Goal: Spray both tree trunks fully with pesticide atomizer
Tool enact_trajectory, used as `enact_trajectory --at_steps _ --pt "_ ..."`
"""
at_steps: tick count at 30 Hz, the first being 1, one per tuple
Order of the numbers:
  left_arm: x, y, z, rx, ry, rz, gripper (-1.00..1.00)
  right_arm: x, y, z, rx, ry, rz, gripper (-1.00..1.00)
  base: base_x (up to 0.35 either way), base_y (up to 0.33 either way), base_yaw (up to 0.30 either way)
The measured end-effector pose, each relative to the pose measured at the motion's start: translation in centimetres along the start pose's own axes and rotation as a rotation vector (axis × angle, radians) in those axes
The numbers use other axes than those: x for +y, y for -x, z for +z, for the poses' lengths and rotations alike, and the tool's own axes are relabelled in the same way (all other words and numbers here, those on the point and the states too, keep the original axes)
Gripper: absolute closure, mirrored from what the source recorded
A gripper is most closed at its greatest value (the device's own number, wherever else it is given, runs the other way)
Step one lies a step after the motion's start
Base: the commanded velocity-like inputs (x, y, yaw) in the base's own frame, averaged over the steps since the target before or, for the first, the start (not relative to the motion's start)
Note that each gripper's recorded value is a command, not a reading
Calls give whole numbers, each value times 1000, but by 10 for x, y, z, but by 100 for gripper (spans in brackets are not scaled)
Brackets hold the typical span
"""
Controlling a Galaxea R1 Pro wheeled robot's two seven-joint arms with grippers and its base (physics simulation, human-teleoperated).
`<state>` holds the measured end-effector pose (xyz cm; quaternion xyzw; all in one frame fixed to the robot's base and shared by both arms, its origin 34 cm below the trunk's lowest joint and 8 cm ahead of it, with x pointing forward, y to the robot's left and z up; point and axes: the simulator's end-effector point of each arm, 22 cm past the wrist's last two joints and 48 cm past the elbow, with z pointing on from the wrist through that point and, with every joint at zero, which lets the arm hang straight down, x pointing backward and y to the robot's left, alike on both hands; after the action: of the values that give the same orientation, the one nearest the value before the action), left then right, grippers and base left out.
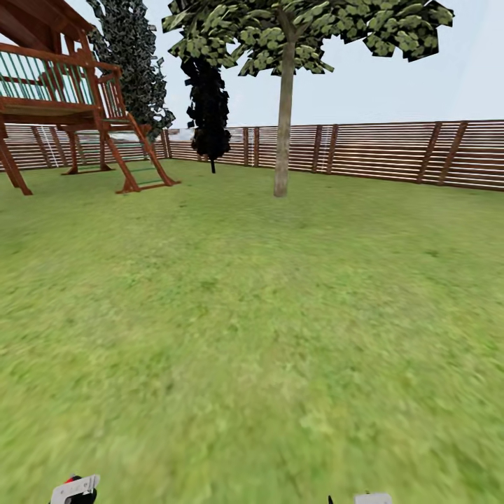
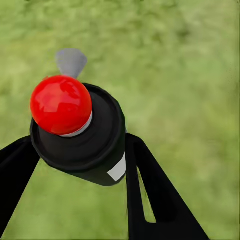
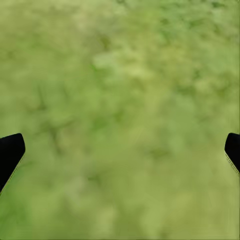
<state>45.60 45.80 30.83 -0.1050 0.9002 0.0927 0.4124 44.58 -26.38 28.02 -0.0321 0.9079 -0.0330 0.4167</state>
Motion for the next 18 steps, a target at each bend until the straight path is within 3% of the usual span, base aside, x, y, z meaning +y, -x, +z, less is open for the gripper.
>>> enact_trajectory --at_steps 18 --pt "-1 0 0 0 -2 0 100 0 0 0 0 0 0 -100 338 0 0"
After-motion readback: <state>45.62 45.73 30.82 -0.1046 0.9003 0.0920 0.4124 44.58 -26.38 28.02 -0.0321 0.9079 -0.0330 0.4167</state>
